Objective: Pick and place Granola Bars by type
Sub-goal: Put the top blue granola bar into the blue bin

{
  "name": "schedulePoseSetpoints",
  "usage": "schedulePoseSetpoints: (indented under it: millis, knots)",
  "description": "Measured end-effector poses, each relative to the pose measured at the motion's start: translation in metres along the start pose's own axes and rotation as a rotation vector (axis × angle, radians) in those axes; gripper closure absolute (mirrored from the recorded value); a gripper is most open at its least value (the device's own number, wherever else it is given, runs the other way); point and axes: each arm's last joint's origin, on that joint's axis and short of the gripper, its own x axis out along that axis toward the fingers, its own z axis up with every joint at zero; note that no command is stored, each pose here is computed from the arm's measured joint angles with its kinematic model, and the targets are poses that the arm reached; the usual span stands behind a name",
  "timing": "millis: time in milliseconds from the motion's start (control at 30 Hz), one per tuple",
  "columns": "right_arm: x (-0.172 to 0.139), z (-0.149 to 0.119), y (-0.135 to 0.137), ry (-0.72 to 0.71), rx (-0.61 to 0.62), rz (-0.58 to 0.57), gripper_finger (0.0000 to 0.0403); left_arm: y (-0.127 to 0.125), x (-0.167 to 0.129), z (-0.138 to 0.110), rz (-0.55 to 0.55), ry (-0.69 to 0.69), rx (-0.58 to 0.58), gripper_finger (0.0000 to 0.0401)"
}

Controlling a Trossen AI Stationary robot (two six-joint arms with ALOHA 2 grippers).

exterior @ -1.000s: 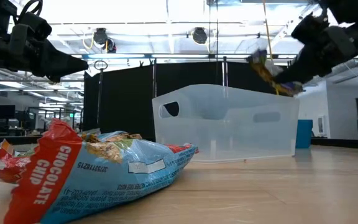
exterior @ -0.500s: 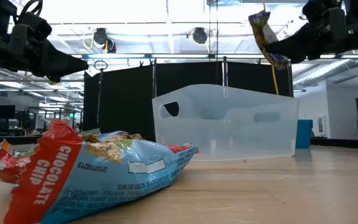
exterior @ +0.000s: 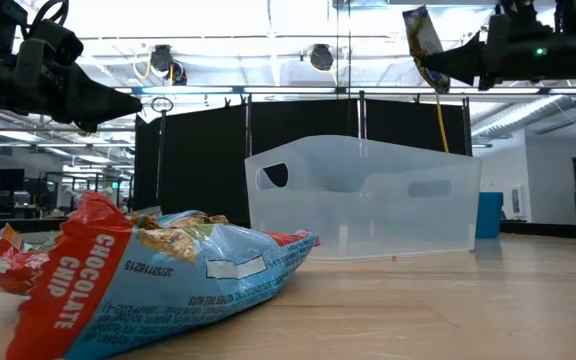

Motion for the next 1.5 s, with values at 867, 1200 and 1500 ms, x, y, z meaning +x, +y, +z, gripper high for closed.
schedulePoseSetpoints:
  millis: [867,1200,1500]
  knots:
    - [0.006,0.021,-0.054,0.223,0.106,-0.369,0.0393,0.0,0.0,0.0,0.0,0.0,0.0,0.0325]
    - [0.02,-0.004,-0.059,0.527,0.124,-0.404,0.0393,0.0,0.0,0.0,0.0,0.0,0.0,0.0325]
    - [0.031,-0.032,-0.06,0.713,0.15,-0.38,0.0393,0.0,0.0,0.0,0.0,0.0,0.0,0.0325]
